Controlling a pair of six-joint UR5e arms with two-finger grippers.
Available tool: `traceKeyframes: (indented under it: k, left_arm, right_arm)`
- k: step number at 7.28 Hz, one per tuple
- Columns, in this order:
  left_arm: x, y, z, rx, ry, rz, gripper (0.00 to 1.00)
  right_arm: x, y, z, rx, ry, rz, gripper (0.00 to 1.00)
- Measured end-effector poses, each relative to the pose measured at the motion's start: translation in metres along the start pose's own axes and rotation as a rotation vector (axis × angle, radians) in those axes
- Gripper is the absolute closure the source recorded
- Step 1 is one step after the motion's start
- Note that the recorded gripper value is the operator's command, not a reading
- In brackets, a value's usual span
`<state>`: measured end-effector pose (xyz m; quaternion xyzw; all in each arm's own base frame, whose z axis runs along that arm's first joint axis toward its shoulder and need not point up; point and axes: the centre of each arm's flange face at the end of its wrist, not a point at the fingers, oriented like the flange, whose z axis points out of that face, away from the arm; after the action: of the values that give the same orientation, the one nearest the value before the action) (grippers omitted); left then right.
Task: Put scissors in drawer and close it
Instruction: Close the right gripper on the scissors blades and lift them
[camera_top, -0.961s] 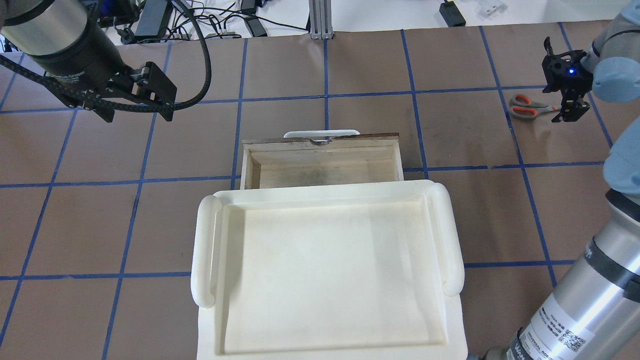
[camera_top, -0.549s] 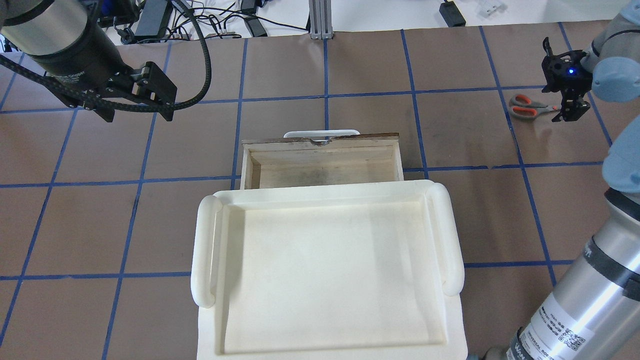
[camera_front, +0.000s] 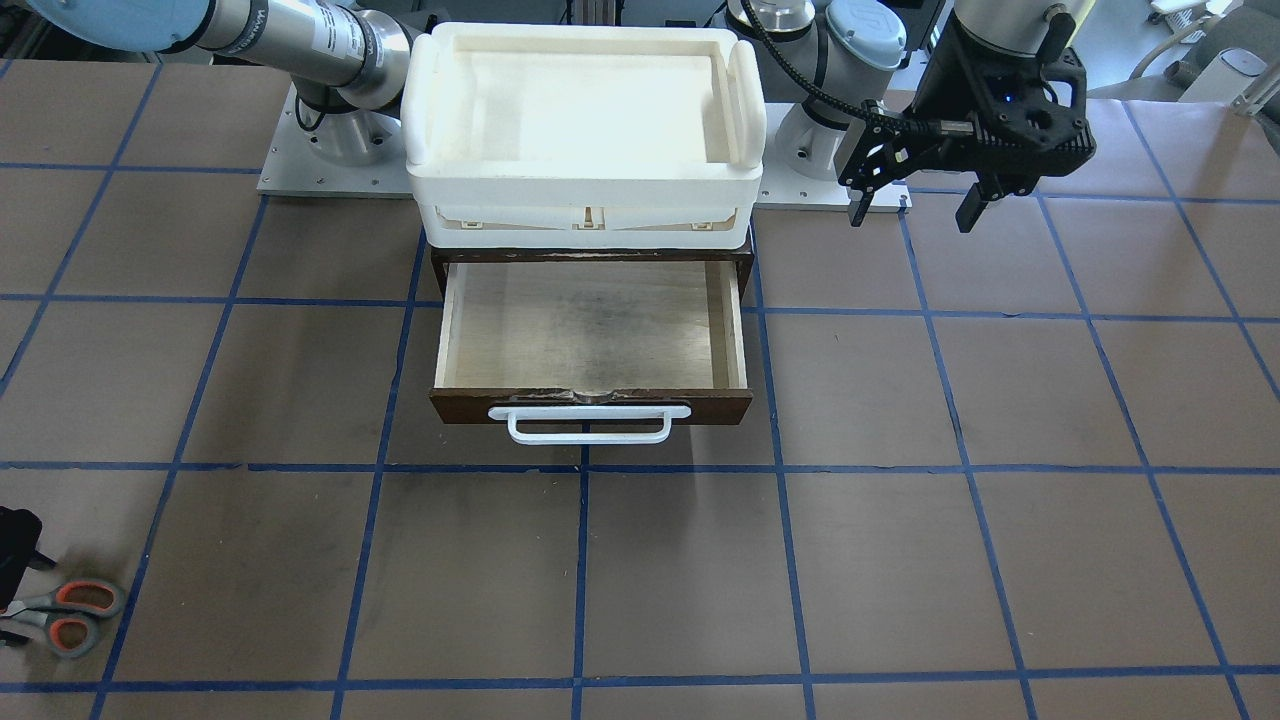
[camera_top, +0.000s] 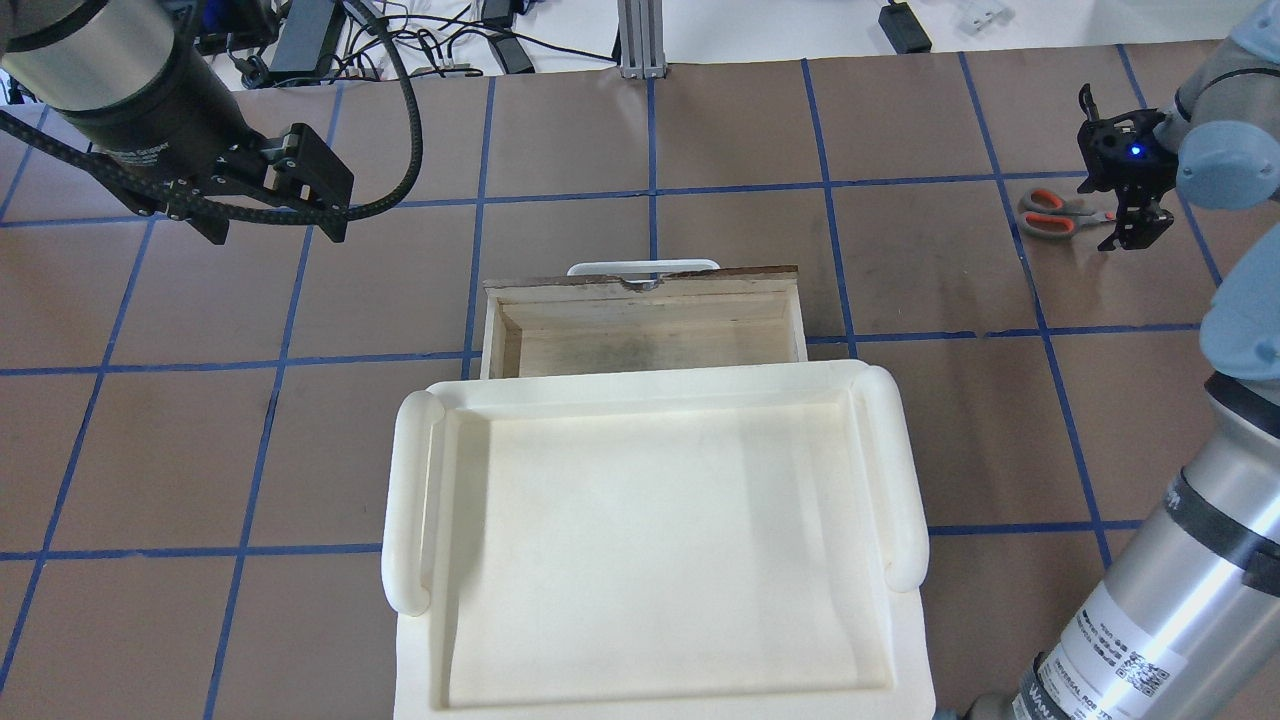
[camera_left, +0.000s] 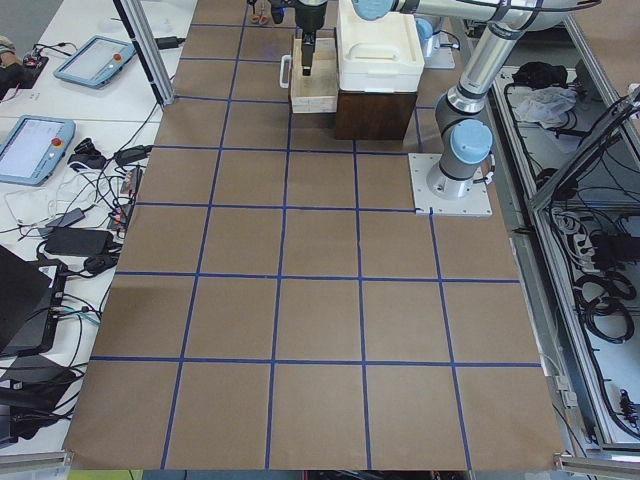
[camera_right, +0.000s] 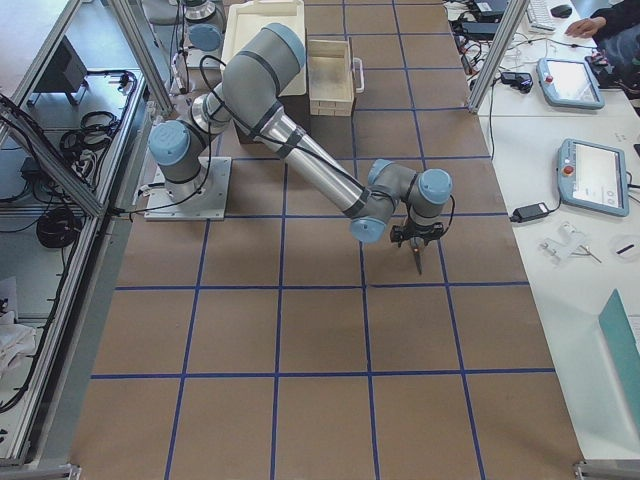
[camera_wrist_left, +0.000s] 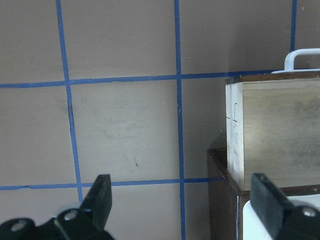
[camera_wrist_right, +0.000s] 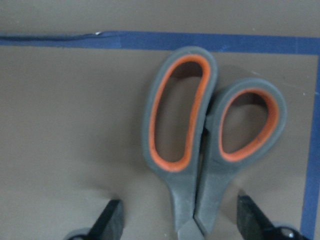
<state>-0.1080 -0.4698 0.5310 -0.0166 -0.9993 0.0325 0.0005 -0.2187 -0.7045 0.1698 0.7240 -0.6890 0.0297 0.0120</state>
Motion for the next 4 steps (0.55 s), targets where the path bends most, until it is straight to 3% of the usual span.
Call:
traceKeyframes:
  k: [4]
  left_arm:
    - [0.0, 0.0003, -0.0003, 0.0, 0.0, 0.0, 0.0]
  right_arm:
    - [0.0025, -0.0062, -0.0058, -0.011, 0.002, -0.057, 1.0]
